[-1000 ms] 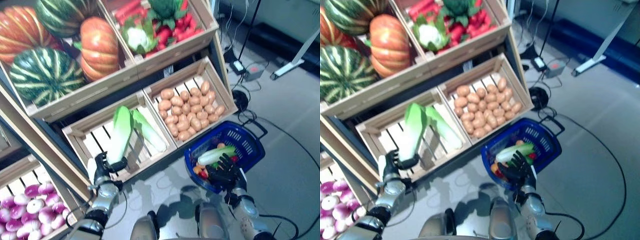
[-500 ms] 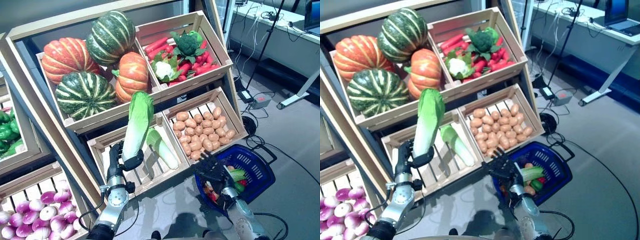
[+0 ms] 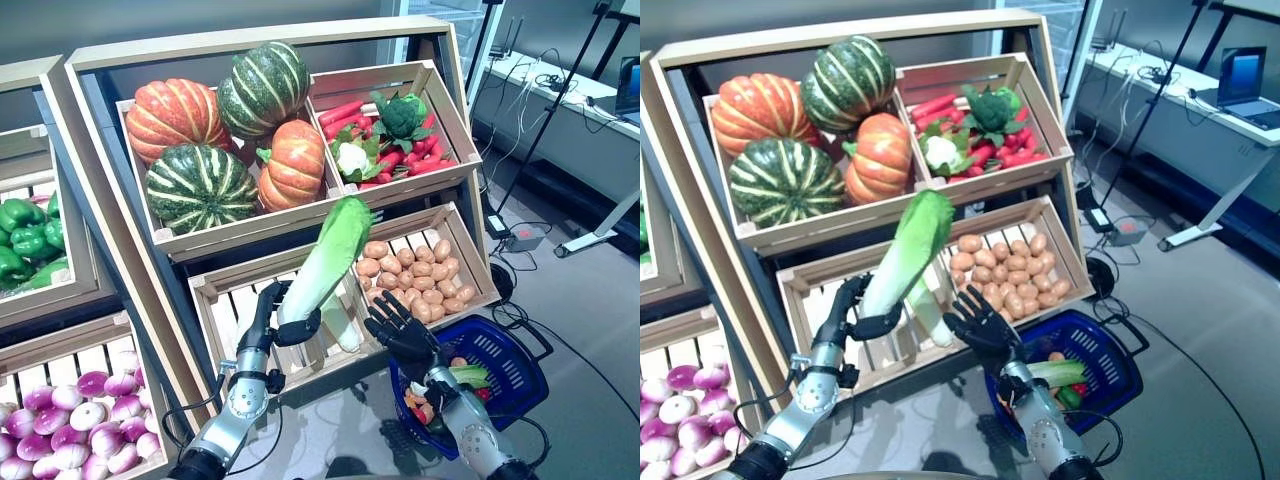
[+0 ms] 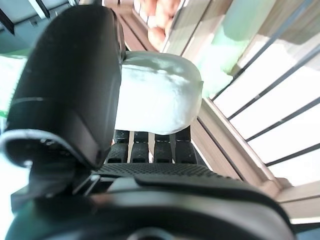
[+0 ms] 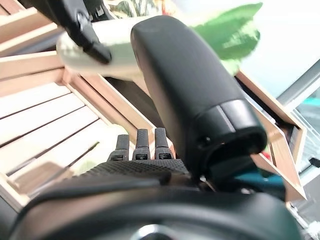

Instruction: Put vegetables into the basket

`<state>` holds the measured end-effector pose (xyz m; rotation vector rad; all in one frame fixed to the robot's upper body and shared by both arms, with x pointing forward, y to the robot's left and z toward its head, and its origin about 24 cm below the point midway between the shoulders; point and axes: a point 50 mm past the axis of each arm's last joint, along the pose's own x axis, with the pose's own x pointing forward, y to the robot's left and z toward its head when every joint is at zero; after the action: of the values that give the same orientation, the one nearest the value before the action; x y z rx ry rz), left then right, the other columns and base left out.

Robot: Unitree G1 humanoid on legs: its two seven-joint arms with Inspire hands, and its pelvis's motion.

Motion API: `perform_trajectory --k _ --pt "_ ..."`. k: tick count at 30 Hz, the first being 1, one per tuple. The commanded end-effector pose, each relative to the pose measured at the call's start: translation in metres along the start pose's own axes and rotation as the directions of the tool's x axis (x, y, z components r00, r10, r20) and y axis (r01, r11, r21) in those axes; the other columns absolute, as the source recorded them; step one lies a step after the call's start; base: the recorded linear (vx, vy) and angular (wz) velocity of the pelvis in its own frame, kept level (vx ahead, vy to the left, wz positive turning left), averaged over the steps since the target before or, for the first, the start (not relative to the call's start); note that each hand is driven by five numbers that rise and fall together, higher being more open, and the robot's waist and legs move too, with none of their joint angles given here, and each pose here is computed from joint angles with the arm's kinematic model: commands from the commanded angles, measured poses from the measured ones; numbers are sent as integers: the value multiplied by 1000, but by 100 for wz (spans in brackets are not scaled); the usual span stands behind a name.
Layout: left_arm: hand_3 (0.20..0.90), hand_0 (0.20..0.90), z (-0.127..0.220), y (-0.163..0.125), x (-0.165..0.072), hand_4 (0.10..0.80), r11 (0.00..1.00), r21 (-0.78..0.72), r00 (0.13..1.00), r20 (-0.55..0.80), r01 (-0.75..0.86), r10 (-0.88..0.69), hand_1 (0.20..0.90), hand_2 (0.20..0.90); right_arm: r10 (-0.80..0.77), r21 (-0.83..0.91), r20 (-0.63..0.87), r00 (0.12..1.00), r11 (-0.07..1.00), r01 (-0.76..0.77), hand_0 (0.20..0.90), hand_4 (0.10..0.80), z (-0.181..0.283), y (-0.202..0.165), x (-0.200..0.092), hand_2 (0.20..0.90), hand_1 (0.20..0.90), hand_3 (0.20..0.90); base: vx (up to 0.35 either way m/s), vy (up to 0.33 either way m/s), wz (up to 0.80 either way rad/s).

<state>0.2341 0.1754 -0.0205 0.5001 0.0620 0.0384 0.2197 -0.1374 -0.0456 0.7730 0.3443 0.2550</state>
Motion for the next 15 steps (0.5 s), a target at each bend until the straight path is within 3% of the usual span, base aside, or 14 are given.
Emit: perform_trajectory --k 1,15 --pt "300 300 72 13 39 400 999 36 931 364 -17 3 300 300 273 70 196 942 954 -291 900 800 32 57 30 900 900 900 8 -33 1" --pt "300 300 82 -12 31 400 975 172 873 442 144 -207 300 300 308 107 298 903 930 -353 900 800 55 78 44 900 900 900 0 -5 0"
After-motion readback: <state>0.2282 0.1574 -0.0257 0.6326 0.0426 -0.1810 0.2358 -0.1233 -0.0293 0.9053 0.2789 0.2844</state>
